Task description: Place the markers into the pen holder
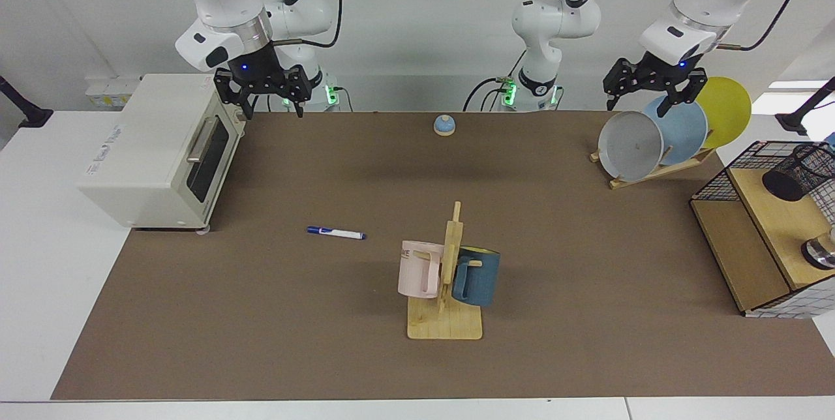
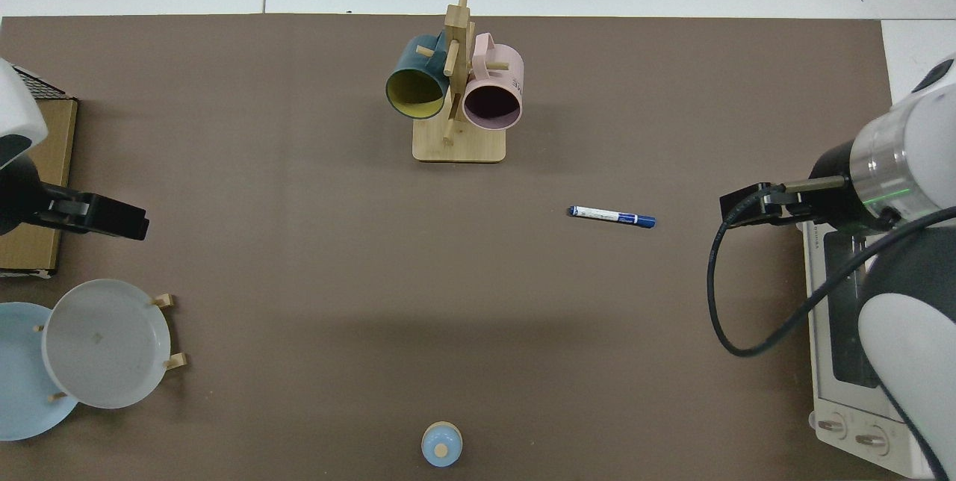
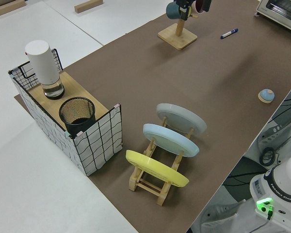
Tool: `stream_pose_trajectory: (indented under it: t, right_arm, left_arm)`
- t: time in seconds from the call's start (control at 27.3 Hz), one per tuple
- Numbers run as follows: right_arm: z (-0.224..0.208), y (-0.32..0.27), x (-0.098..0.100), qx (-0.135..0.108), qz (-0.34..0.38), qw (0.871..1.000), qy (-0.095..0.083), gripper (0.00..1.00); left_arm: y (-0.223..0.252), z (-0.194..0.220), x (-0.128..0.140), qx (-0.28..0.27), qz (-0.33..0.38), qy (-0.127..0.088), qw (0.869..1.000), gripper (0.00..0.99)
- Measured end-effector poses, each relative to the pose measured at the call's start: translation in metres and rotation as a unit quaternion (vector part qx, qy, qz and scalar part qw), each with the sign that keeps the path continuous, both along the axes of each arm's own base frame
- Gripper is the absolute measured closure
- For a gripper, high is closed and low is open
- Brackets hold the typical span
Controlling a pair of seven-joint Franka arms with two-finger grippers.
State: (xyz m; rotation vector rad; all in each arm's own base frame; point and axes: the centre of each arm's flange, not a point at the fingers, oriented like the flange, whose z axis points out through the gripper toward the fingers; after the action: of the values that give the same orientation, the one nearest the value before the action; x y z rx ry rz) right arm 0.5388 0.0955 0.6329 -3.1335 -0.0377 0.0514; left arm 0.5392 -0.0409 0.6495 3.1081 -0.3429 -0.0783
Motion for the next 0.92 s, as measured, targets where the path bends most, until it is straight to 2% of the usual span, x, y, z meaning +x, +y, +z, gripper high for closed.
stream_pose_trajectory:
  t: [0.26, 0.37, 0.44, 0.59, 0.73, 0.92]
  right_arm:
    - [-0.006, -0.002, 0.000, -0.002, -0.016, 1.000, 0.006, 0.00]
    - [-0.015, -0.002, 0.003, -0.002, -0.093, 0.996, -0.002, 0.00]
    - [-0.023, 0.000, 0.006, -0.002, -0.161, 0.987, -0.008, 0.00]
    - [-0.040, 0.005, 0.009, 0.001, -0.296, 0.955, -0.009, 0.00]
    - [-0.056, 0.012, 0.013, 0.023, -0.418, 0.908, 0.000, 0.00]
    - [-0.080, 0.013, 0.015, 0.027, -0.520, 0.853, 0.009, 0.00]
  left_arm:
    - [0.000, 0.000, 0.000, 0.000, 0.000, 0.000, 1.000, 0.000]
    - [-0.001, 0.000, 0.000, 0.000, 0.000, 0.000, 1.000, 0.000]
    - [-0.001, 0.000, 0.000, 0.000, -0.001, 0.000, 1.000, 0.000]
    - [-0.001, 0.000, 0.000, 0.000, -0.001, 0.000, 1.000, 0.000]
    - [-0.001, 0.000, 0.000, 0.000, -0.001, 0.000, 1.000, 0.000]
    - [-0.001, 0.000, 0.000, 0.000, -0.001, 0.000, 1.000, 0.000]
